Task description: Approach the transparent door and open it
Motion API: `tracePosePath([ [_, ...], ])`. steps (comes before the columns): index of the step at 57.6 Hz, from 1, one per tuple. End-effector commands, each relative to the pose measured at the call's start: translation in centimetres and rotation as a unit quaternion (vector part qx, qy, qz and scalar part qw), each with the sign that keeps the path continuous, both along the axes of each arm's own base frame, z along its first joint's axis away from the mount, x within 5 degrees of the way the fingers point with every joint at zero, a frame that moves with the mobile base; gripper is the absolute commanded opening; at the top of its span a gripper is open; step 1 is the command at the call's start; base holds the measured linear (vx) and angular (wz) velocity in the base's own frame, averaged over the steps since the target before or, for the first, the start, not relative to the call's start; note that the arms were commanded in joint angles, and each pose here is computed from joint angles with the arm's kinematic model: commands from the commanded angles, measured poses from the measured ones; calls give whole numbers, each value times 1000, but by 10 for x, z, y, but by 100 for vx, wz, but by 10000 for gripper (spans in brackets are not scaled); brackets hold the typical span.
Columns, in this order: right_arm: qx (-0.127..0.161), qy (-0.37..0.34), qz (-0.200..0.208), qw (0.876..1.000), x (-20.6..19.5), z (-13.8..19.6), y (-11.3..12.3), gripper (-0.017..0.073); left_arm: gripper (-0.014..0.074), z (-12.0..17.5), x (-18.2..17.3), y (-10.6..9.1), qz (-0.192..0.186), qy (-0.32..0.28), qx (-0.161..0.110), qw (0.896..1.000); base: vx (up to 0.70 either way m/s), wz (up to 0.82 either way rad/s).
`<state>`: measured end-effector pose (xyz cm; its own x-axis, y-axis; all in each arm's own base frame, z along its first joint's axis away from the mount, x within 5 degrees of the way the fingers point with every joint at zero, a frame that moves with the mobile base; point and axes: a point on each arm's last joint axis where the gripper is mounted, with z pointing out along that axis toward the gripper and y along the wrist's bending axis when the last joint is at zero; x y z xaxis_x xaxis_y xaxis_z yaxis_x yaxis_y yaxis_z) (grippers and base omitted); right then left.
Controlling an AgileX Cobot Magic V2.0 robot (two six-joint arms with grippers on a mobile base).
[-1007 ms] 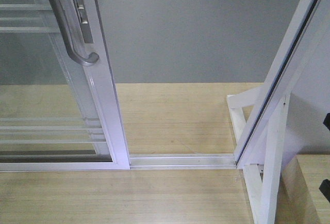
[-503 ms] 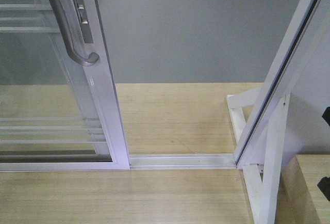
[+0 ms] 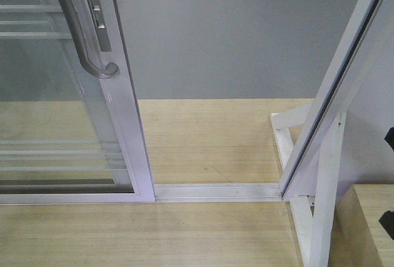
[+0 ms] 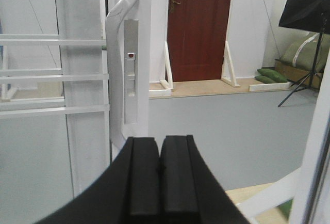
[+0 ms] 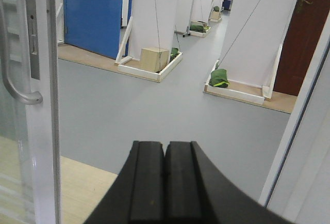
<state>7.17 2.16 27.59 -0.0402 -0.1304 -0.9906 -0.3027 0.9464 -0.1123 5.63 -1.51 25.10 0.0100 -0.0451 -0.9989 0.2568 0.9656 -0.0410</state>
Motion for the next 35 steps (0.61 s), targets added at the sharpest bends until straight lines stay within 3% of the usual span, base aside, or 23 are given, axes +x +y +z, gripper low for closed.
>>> tracePosePath([
  [1,9,-51,6,999,0,16,1,-4,3,-9,-1,0,1,-48,20,999,0,0],
  [9,9,-51,6,999,0,16,1,-4,3,-53,-2,0,2,-50,47,998,0,0],
  [14,9,-51,6,999,0,16,1,-4,3,-57,-2,1,4,0,64,998,0,0],
  [20,9,-51,6,999,0,16,1,-4,3,-63,-2,2,4,32,62,998,0,0],
  [35,9,-51,6,999,0,16,1,-4,3,-68,-2,2,4,58,69,996,0,0],
])
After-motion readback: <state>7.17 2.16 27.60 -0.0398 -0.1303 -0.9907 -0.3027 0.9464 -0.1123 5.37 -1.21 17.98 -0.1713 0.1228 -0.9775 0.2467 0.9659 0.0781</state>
